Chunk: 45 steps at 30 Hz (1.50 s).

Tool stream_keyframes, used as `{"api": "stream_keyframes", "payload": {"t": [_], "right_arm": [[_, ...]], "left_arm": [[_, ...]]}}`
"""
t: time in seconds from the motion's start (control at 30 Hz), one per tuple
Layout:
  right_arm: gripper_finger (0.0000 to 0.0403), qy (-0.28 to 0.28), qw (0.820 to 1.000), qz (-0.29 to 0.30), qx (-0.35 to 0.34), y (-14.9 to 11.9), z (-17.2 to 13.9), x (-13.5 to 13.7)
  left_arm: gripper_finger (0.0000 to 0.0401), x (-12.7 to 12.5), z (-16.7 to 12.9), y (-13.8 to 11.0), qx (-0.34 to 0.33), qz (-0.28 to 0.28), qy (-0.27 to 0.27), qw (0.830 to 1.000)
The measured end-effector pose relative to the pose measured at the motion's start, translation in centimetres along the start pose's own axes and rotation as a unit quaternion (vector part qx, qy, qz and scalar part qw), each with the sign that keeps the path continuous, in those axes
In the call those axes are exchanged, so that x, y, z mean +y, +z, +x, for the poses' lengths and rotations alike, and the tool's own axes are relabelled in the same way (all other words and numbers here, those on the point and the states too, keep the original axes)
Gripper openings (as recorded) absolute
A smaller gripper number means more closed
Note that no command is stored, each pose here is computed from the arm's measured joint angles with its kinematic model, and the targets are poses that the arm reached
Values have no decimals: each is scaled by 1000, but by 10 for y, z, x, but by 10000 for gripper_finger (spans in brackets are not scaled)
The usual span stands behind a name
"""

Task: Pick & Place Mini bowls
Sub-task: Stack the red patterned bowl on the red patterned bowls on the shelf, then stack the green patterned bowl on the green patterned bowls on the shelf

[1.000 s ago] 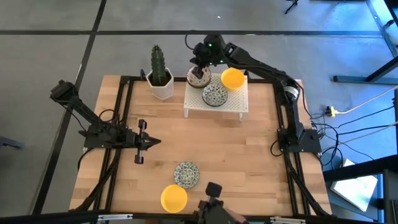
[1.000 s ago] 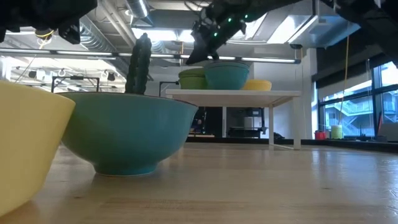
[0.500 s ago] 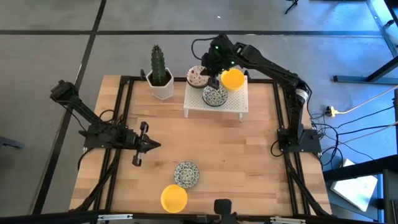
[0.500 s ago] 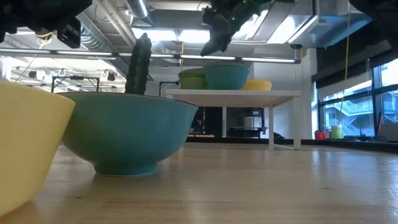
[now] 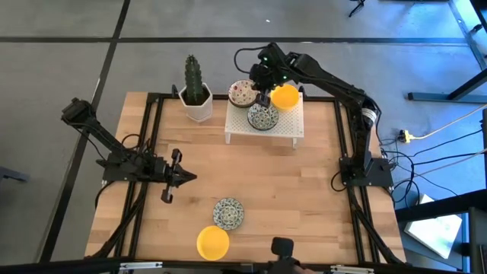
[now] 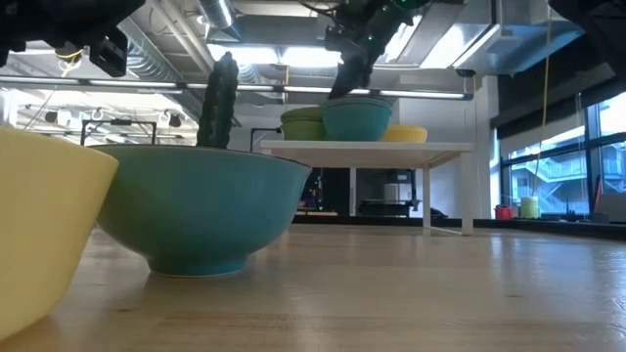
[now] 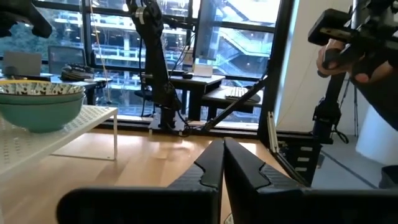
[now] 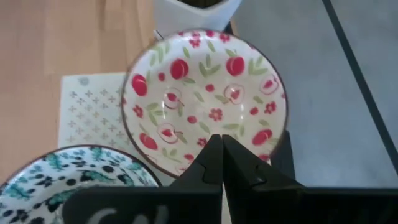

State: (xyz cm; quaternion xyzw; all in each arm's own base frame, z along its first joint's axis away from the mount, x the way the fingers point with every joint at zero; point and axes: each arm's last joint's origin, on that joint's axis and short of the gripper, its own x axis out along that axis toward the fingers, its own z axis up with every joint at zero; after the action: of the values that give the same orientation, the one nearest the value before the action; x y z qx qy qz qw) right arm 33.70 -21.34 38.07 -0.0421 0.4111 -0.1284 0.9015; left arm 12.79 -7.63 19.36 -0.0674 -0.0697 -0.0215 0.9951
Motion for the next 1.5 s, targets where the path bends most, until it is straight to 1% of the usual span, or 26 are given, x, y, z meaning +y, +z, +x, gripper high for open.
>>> {"api": "stream_keyframes", "payload": {"t": [0.1, 0.23, 0.43, 0.53, 0.67, 1.03, 1.17, 1.27, 1.33, 1.37, 1.5], "right_arm": [[2, -11, 1000, 11, 11, -2, 0, 0], [2, -7, 999, 23, 24, -4, 0, 0], [2, -4, 999, 37, 32, -5, 3, 1], [2, -2, 998, 43, 38, -7, 3, 1], [2, 4, 997, 46, 54, -10, 3, 3], [2, 4, 996, 41, 74, -20, 21, 6], [2, -21, 998, 29, 48, -10, 15, 6], [2, -45, 999, 16, -23, 10, 3, 4], [2, -61, 995, 13, -74, 20, -3, 1], [2, -65, 994, 12, -88, 23, -4, 0], [2, -61, 994, 25, -88, 19, 8, -10]], "left_arm": [[6, 0, 0, 0, 0, -10, 0, 1000], [10, 0, 0, 0, 0, -26, -2, 1000], [12, -2, 0, 0, 2, -37, -26, 999], [13, -1, 0, 0, 2, -42, -25, 999], [12, -1, 0, 0, 1, -42, -11, 999], [11, 0, 0, 1, -4, -45, -8, 999], [12, 0, 0, 1, -4, -46, -8, 999], [13, 0, 0, 1, -4, -33, -7, 999], [11, 0, 0, 1, -7, -21, -3, 1000], [10, 0, 0, 2, -9, -16, 2, 1000], [6, 1, 0, 3, -13, -3, 16, 1000]]}}
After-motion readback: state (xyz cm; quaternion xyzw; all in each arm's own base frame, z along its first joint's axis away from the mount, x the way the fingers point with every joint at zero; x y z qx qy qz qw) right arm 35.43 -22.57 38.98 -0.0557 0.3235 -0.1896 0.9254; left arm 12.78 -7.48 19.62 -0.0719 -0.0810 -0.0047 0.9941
